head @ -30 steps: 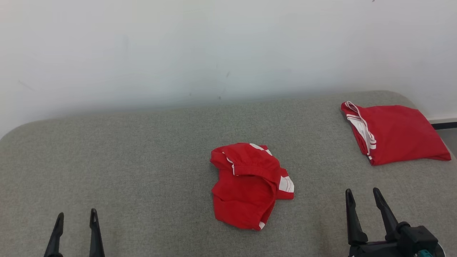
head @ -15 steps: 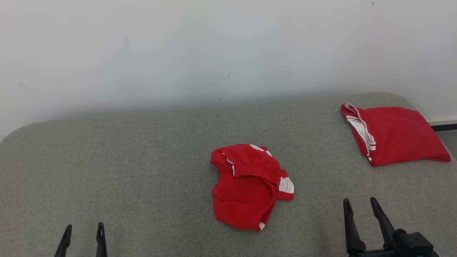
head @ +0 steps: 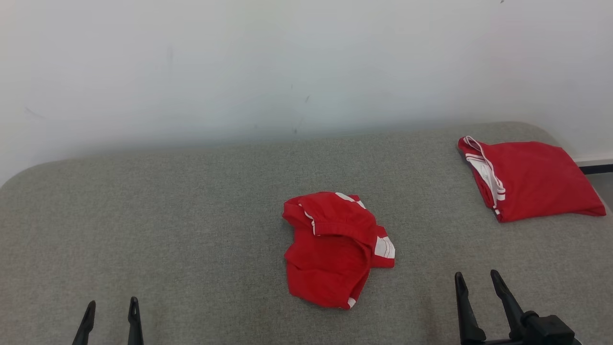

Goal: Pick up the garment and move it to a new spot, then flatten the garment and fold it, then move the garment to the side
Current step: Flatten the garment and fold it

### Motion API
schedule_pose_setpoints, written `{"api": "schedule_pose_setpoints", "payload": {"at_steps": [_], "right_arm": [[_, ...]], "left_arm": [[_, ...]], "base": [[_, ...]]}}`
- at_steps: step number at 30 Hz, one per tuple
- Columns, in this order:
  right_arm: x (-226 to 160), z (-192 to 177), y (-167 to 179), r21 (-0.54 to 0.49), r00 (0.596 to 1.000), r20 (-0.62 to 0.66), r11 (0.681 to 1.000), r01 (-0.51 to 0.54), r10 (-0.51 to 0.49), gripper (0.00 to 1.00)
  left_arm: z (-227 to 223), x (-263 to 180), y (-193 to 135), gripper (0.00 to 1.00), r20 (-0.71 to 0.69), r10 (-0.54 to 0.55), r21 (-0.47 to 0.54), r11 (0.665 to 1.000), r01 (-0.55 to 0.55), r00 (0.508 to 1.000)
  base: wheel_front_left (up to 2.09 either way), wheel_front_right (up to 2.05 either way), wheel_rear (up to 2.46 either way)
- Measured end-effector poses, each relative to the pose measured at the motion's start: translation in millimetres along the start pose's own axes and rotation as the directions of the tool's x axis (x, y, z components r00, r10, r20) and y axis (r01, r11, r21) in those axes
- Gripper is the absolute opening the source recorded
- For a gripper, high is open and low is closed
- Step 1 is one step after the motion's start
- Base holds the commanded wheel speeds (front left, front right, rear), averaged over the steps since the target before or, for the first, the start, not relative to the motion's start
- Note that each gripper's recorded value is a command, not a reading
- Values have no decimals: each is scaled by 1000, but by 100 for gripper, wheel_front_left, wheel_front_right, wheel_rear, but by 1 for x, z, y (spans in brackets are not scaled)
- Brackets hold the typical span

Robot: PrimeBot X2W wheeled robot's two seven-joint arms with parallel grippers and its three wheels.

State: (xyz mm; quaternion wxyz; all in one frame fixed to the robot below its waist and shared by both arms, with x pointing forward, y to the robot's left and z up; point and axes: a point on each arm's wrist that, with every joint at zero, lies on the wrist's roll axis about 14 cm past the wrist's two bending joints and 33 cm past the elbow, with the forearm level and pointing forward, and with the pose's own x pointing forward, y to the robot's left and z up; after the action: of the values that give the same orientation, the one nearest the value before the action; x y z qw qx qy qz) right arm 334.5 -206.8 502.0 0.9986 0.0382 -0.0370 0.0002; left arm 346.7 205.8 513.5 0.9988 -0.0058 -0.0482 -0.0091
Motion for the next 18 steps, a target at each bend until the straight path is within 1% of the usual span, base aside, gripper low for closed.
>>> {"api": "schedule_pose_setpoints", "payload": {"at_steps": [11, 18], "right_arm": [[0, -4, 1, 3, 1000, -12, 1000, -3, 3, 100], [0, -5, 1, 2, 1000, -17, 1000, -7, 7, 100]], "left_arm": [[2, 0, 12, 100, 10, 58, -43, 997, -58, 998], [1, -1, 13, 100, 10, 57, -41, 998, -56, 998]], "base": [[0, 0, 0], [0, 0, 0]]}}
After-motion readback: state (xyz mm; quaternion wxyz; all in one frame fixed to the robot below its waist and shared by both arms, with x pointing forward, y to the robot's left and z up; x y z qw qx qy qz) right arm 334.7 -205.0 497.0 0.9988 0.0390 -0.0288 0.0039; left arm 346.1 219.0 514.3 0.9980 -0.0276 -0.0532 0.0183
